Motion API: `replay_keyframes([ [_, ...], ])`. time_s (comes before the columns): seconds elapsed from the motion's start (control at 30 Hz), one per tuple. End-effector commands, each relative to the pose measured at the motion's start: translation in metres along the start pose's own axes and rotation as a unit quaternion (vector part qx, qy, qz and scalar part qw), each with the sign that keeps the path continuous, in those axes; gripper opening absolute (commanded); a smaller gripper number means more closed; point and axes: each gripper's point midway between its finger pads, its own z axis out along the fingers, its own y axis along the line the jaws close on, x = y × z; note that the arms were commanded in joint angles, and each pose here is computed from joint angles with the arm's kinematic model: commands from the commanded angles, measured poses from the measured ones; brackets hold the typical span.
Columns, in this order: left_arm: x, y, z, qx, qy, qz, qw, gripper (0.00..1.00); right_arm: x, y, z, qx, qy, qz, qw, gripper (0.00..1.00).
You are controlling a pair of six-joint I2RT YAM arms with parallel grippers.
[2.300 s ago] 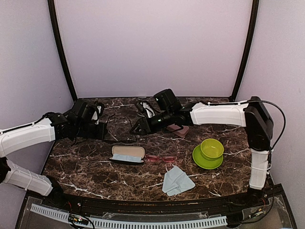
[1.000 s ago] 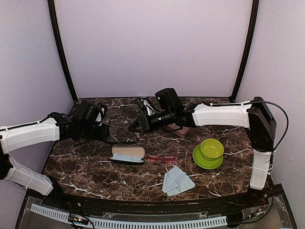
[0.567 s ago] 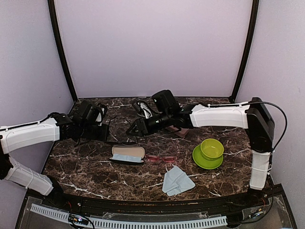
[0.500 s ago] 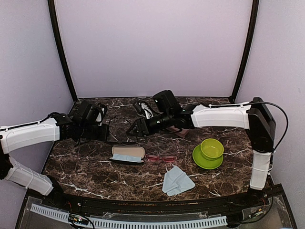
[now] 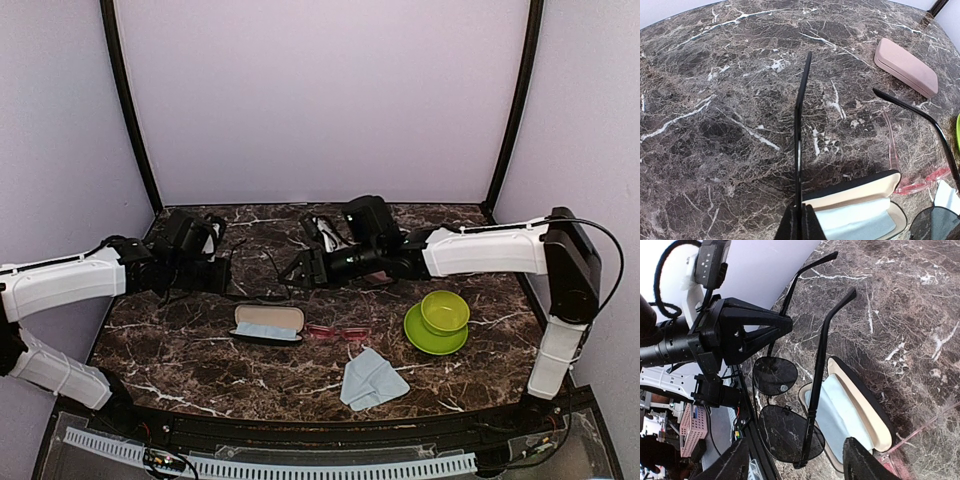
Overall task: Organize the sunglasses
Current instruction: Fold the right temple of the sunglasses with the sunglasses.
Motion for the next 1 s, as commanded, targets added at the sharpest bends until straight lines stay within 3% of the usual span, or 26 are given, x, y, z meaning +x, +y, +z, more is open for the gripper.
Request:
replay_keyframes([
  [0.0,-0.005,-0.005,-0.001,0.008,-0.010,-0.006,1.000,0.00,-0.021,0.010,0.002,-0.013,-0.032,-0.015,0.999,0.57],
  [0.13,-0.002,-0.004,-0.001,0.007,-0.007,-0.005,1.000,0.00,-0.032,0.008,0.010,-0.007,-0.035,-0.027,0.999,0.45],
  [0.5,-0.002,-0.006,-0.002,0.010,-0.009,-0.005,1.000,0.00,-0.035,0.003,0.028,-0.008,-0.018,-0.032,0.999,0.26],
  [0.97,-0.002,-0.007,0.000,0.011,-0.008,-0.006,1.000,0.00,-0.022,0.010,0.041,-0.021,0.006,-0.036,0.999,0.16],
])
